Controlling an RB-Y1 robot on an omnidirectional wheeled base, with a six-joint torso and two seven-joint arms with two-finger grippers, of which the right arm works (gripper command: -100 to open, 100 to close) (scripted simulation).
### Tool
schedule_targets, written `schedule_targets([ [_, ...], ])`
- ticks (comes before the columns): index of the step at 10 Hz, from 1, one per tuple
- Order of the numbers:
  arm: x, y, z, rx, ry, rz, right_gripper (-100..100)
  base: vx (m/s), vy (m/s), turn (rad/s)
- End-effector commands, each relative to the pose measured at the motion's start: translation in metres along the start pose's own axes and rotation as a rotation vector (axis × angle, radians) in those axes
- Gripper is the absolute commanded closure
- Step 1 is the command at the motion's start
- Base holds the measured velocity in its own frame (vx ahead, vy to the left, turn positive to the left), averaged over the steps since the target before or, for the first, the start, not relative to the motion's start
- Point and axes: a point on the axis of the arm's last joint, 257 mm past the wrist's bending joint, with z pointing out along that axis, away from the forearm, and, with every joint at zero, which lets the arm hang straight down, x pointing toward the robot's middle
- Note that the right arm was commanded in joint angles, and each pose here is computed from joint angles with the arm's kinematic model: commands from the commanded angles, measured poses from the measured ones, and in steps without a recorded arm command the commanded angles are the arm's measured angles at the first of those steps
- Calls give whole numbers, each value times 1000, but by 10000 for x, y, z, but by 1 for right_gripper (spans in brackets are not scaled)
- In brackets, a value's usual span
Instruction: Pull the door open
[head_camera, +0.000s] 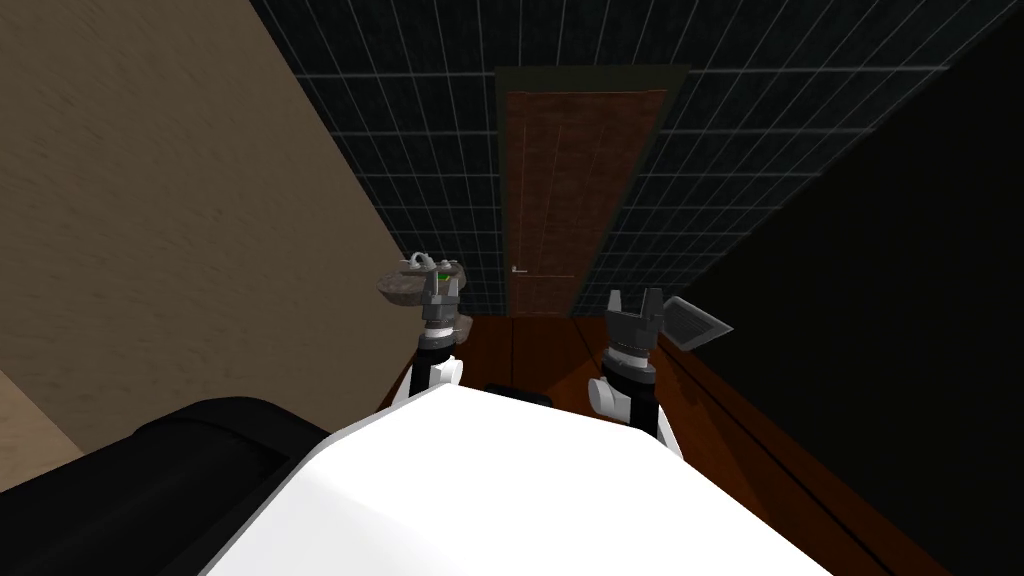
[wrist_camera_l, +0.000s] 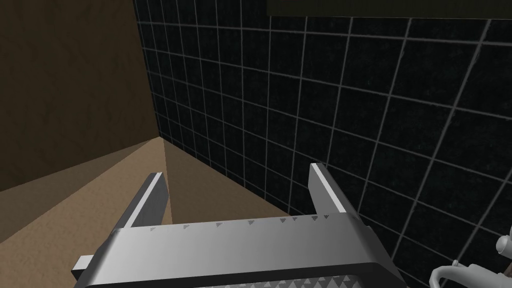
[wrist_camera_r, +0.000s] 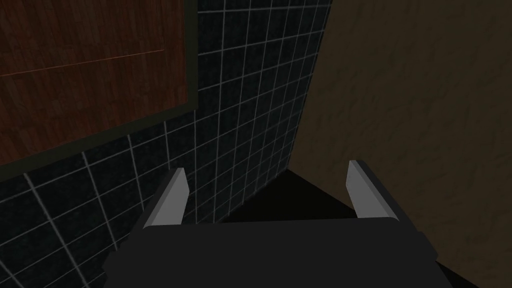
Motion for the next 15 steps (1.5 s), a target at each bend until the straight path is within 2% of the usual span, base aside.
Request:
schedule_targets([
  [1,15,-127,-22,20,10,3,-100,82,-77,52],
  [7,37,-547,-147,89,34,14,-100,79,-36,46],
  [11,37,-892,-265,147,48,21,-100,72,-1,48],
  [15,28,-1133,-357,190,55,25,-100,65,17,36],
])
